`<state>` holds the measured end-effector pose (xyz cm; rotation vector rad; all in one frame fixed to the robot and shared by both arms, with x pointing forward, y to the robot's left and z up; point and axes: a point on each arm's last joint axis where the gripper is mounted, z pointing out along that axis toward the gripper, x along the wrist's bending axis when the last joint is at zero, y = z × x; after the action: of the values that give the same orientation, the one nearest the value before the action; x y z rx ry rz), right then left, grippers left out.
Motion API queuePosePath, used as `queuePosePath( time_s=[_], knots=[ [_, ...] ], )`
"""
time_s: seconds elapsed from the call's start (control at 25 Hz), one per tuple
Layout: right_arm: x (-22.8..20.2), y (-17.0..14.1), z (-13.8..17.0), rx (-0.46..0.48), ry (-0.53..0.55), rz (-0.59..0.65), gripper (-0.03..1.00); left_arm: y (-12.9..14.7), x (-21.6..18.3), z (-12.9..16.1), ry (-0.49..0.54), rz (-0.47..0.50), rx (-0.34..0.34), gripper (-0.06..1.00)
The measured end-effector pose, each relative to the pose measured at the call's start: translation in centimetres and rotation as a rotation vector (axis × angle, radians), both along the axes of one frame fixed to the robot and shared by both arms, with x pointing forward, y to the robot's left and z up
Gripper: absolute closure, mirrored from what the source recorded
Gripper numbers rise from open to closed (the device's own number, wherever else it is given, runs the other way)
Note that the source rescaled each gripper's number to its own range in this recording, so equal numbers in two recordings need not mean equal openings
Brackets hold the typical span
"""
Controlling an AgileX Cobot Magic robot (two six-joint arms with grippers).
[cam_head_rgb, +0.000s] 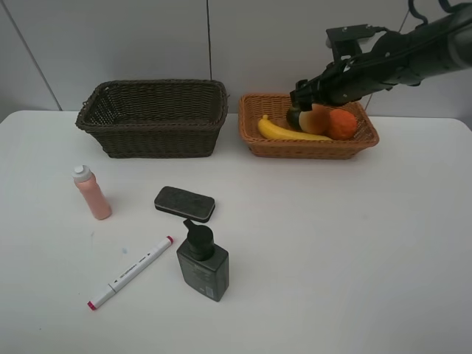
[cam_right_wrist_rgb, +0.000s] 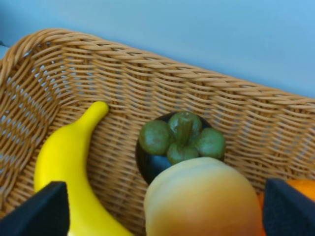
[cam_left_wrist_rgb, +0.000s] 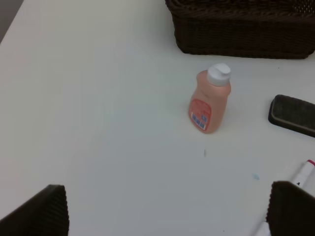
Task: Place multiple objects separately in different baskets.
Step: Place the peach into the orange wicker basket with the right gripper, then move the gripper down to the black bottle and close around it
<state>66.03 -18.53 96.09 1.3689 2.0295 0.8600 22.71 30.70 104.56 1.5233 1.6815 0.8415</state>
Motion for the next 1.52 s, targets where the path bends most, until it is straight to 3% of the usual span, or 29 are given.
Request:
queuePosePath(
  time_s=[0.16, 0.36, 0.64, 0.84, 1.16, 1.52],
  knots=[
    [-1.3, 0.4, 2.7, -0.012, 0.01, 0.034, -0.03, 0.0, 0.0, 0.0, 0.0, 0.0, 0.0, -0.06],
    [-4.6, 1.5, 7.4, -0.103, 0.031, 0.167, -0.03, 0.0, 0.0, 0.0, 0.0, 0.0, 0.0, -0.06],
    [-10.5, 1.6, 11.5, -0.236, 0.203, 0.382, -0.03, 0.0, 0.0, 0.0, 0.0, 0.0, 0.0, -0.06],
    [-14.7, 2.3, 13.3, -0.278, 0.332, 0.532, -0.03, 0.0, 0.0, 0.0, 0.0, 0.0, 0.0, -0.06],
    [-20.4, 6.3, 14.9, -0.282, 0.396, 0.745, -0.03, 0.0, 0.0, 0.0, 0.0, 0.0, 0.0, -0.06],
    [-24.4, 10.6, 14.2, -0.39, 0.408, 0.745, -0.03, 0.0, 0.0, 0.0, 0.0, 0.0, 0.0, -0.06]
  ],
)
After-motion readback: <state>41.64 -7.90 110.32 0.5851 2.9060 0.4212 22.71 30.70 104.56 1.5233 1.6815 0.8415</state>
